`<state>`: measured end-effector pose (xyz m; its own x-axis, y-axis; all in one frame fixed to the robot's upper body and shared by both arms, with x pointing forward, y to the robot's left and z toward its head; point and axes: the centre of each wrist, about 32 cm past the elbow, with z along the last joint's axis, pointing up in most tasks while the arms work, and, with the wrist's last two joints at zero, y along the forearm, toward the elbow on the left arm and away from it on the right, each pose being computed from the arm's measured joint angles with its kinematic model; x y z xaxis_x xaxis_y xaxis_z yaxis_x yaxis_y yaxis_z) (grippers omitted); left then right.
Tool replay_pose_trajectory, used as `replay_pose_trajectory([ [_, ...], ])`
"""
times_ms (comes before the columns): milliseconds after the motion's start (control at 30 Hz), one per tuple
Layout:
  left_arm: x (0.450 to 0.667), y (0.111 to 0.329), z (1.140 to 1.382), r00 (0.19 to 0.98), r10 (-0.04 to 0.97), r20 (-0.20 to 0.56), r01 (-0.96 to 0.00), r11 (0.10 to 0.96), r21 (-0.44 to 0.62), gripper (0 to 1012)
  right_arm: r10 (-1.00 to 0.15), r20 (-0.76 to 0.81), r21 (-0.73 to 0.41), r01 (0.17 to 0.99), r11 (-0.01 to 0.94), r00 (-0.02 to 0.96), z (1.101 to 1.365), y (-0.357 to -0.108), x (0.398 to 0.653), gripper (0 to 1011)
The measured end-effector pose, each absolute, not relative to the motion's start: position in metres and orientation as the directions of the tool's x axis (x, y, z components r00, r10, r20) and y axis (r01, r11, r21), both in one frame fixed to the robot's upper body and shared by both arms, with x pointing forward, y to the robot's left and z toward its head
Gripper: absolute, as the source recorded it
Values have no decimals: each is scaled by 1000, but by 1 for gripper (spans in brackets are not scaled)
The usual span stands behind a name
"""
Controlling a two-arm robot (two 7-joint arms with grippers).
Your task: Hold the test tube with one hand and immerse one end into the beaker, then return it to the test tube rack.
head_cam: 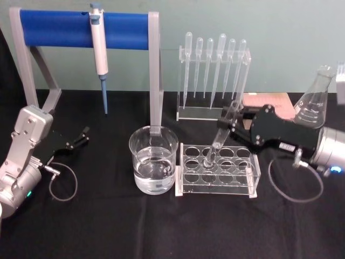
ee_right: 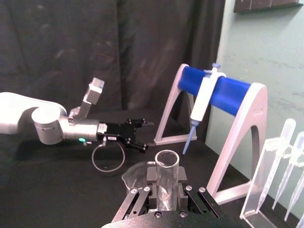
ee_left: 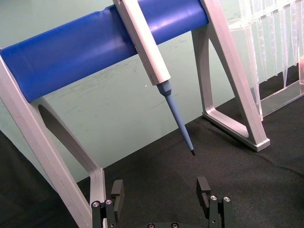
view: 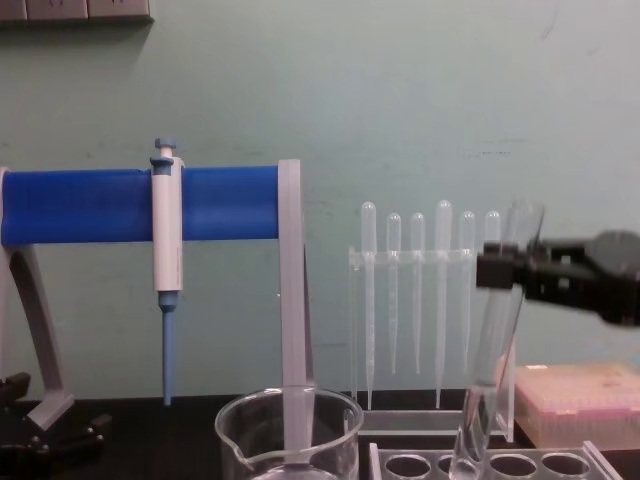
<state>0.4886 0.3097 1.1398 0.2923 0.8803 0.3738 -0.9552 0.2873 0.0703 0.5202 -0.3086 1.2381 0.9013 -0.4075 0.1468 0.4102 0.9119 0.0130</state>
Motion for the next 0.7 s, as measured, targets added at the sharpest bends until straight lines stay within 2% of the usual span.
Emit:
replay_pose_trajectory([
  [333,489,310,1140,292,880,374,-955,287,70,1000,-342,126,-43,349,936,931,1280,-310,531,237],
  [700,489,310,1140,292,880,374,-955,287,70,1000,-342,124,-78,353,933,932,1300,-306,533,237],
])
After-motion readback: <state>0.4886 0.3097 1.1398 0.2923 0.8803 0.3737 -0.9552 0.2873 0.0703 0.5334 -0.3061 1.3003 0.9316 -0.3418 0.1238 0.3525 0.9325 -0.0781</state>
